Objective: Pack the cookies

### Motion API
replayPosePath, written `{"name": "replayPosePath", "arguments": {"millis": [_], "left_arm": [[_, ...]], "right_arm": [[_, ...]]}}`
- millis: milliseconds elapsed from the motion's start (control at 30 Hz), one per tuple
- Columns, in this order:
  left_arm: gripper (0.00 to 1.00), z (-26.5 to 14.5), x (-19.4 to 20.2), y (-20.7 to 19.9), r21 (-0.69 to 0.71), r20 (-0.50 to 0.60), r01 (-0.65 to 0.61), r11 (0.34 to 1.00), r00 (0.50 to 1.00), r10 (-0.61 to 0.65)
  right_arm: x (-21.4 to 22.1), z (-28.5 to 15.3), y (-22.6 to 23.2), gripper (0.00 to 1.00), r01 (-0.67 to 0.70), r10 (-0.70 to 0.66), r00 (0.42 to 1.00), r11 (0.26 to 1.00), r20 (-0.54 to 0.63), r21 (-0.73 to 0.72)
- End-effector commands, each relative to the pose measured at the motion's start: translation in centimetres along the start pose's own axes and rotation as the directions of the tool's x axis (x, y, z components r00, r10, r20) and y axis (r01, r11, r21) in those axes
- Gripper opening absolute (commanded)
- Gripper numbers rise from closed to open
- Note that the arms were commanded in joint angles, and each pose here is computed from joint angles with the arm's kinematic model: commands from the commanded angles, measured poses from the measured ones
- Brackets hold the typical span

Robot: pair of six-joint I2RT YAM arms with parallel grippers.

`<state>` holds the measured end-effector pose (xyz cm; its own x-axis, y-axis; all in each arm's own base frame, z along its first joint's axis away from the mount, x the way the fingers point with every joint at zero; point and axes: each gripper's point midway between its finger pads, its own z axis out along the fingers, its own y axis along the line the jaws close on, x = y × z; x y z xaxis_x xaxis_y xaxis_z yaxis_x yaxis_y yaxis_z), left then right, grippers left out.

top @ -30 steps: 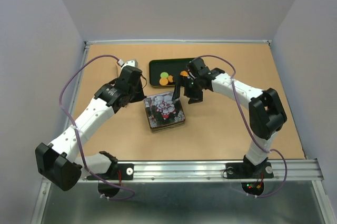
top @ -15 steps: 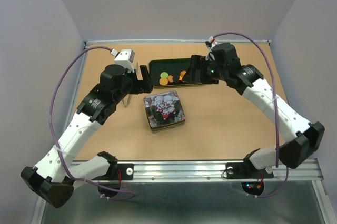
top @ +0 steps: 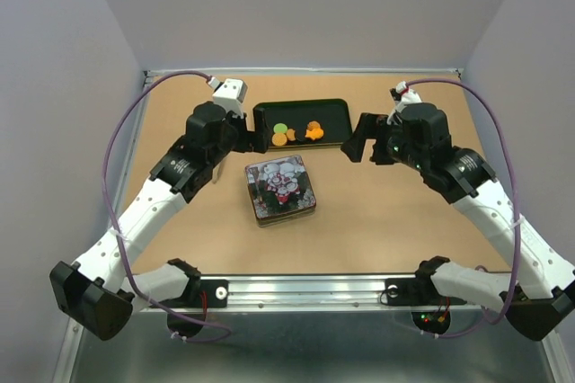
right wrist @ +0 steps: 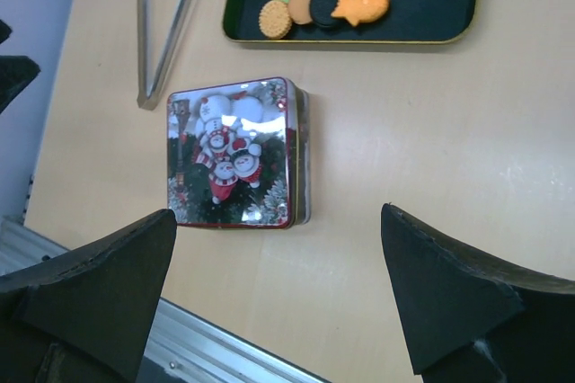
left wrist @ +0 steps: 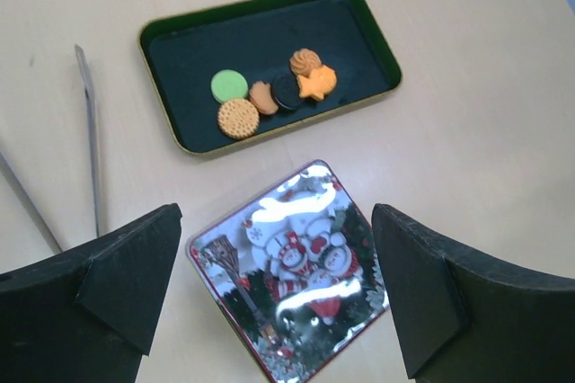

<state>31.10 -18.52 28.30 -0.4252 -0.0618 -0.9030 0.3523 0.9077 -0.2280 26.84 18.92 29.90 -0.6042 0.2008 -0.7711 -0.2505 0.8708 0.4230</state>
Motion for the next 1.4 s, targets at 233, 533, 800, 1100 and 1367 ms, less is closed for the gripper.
{"name": "replayPosePath", "arguments": {"millis": [233, 533, 800, 1100, 1367], "left_arm": [[0.99, -1.9, -2.7, 6.1, -0.28, 0.376, -0.136, 0.95, 0.895, 0.239], [0.99, -4.1, 1.6, 14.3, -0.532, 0.4, -0.035, 0.846, 0.87, 0.287], [0.99, -5.8, 5.8, 20.8, -0.637, 0.434, 0.099, 0.765, 0.866, 0.249], [0.99, -5.3, 8.3, 24.4, -0.669, 0.443, 0.136, 0.731, 0.862, 0.245], [0.99, -5.0, 6.8, 24.8, -0.618, 0.496, 0.103, 0.779, 0.82, 0.285]], "right_arm": [[-1.3, -2.6, -4.3, 1.0, -0.072, 0.038, 0.982, 0.981, 0.183, 0.182], [-0.4, -3.9, -6.6, 1.0, -0.1, 0.04, 0.969, 0.966, 0.244, 0.239], [-1.0, -3.3, -6.7, 1.0, -0.126, 0.056, 0.964, 0.957, 0.259, 0.261], [-0.4, -1.9, -5.6, 1.0, -0.136, 0.089, 0.974, 0.965, 0.206, 0.224], [-0.5, -1.0, -5.0, 1.0, -0.134, 0.096, 0.979, 0.968, 0.178, 0.212]]}}
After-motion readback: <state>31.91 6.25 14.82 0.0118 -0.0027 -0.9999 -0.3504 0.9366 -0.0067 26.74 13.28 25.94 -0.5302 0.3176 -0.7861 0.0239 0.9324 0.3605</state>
